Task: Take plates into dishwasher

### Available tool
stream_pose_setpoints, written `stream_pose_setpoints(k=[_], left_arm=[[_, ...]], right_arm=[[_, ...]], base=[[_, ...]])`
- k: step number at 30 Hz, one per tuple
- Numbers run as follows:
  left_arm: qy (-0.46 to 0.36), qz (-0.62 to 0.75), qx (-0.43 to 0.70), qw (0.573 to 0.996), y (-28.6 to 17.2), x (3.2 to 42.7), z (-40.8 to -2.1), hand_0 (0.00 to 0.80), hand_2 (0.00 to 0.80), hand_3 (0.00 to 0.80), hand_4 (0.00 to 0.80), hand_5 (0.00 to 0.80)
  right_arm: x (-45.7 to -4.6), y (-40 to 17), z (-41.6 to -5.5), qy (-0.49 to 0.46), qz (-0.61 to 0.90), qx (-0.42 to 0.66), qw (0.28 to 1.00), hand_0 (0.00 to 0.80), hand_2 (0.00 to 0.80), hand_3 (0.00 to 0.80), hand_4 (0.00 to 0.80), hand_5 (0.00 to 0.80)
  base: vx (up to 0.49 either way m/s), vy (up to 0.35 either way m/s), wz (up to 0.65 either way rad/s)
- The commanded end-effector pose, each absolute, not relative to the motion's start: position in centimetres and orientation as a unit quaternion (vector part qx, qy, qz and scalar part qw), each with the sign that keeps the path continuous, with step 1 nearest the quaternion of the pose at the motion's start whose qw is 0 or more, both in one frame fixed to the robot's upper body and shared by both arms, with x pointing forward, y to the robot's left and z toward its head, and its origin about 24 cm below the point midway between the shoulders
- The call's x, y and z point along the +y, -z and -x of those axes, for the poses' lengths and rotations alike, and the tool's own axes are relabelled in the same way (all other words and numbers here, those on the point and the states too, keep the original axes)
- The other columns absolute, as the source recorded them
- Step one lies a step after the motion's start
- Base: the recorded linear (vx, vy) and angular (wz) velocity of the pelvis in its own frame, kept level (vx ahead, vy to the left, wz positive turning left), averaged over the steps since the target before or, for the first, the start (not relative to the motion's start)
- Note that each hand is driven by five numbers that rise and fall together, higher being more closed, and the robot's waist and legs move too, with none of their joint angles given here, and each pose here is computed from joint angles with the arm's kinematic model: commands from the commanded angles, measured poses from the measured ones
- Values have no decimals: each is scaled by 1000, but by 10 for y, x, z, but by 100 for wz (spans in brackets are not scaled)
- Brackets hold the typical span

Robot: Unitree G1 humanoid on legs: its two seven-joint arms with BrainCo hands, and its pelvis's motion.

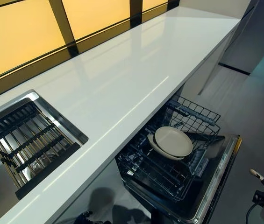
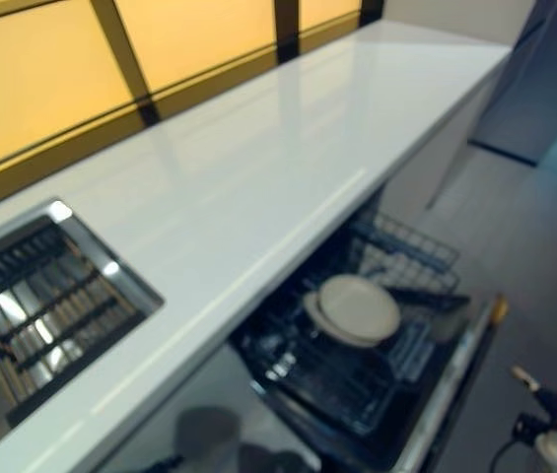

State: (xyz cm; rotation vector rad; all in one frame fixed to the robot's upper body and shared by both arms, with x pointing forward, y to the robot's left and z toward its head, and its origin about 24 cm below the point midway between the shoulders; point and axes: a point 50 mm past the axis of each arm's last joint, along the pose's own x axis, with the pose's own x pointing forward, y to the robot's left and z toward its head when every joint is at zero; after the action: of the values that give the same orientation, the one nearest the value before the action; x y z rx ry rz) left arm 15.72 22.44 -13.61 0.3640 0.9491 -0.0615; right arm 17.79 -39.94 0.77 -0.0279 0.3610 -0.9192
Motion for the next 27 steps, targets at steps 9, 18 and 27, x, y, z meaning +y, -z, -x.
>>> stream_pose_setpoints(k=[9,18,27], left_arm=[[6,-196,319,927,92,213,-237,0,0,0,0,0],[3,-184,283,941,76,209,-259,0,0,0,0,0],[18,-174,277,945,78,200,-257,0,0,0,0,0]], right_arm=[[-389,-30,-228,429,-150,56,889,0,0,0,0,0],[-383,-38,-248,368,-239,-10,899,0,0,0,0,0],[-385,-50,-262,324,-256,-30,911,0,0,0,0,0]], base=[[-151,52,-5],[-90,-29,1],[-25,-23,4]])
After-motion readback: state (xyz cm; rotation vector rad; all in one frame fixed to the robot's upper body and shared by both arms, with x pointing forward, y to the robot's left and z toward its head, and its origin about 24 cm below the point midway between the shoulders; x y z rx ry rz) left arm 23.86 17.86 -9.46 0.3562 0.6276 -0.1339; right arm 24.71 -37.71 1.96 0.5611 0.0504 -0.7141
